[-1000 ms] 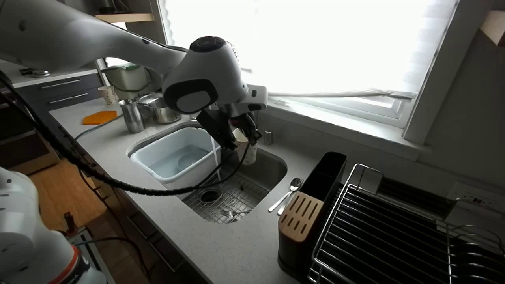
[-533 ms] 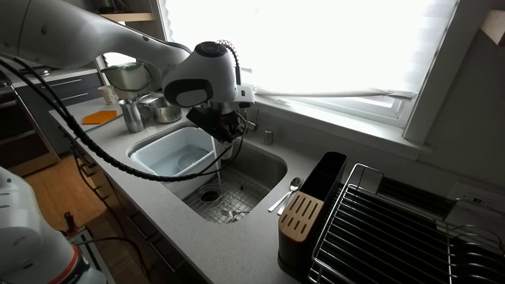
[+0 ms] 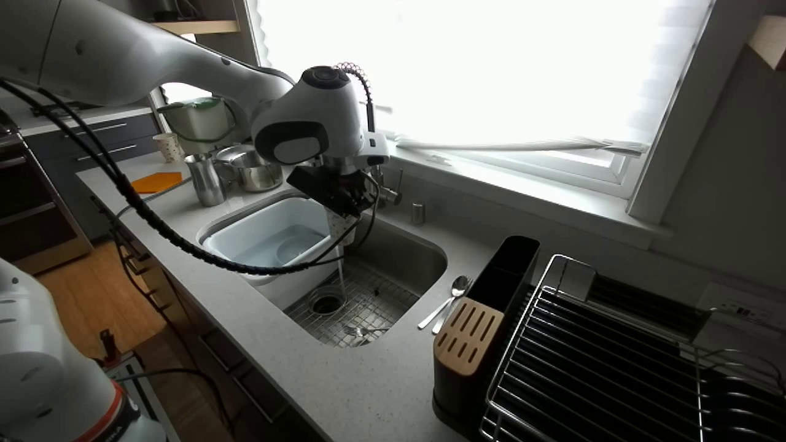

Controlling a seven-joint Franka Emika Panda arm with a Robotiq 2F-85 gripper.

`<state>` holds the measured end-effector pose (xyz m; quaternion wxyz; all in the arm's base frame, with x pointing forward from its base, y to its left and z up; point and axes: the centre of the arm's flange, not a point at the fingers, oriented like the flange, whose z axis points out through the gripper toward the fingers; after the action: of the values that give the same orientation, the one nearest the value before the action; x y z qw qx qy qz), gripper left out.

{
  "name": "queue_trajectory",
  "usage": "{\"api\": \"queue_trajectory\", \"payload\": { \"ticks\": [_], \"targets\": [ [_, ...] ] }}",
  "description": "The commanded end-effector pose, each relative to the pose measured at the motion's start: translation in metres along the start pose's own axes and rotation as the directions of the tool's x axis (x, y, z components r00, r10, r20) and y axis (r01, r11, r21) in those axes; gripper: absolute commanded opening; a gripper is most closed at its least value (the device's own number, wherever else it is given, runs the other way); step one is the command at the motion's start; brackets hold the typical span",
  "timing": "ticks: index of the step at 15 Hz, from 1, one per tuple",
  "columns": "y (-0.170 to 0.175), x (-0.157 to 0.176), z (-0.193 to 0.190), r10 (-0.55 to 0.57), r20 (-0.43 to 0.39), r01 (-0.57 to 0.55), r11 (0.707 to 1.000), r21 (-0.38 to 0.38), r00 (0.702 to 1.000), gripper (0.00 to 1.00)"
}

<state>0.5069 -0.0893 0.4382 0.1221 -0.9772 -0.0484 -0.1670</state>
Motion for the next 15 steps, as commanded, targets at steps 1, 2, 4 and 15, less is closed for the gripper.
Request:
{"api": "queue_trajectory", "payload": {
  "ticks": [1, 2, 4, 15],
  "targets": [
    [-0.001, 0.001, 0.015, -0.035, 0.052, 0.036, 0.999, -0.018, 0.998, 0.01],
    [-0.001, 0.001, 0.018, -0.038, 0.056, 0.04, 0.999, -0.029, 0.998, 0.01],
    [-0.004, 0.001, 0.024, -0.051, 0.062, 0.052, 0.998, -0.02, 0.997, 0.01],
    [-0.017, 0.008, 0.039, -0.064, 0.065, 0.064, 0.998, 0.005, 0.996, 0.01]
  ]
}}
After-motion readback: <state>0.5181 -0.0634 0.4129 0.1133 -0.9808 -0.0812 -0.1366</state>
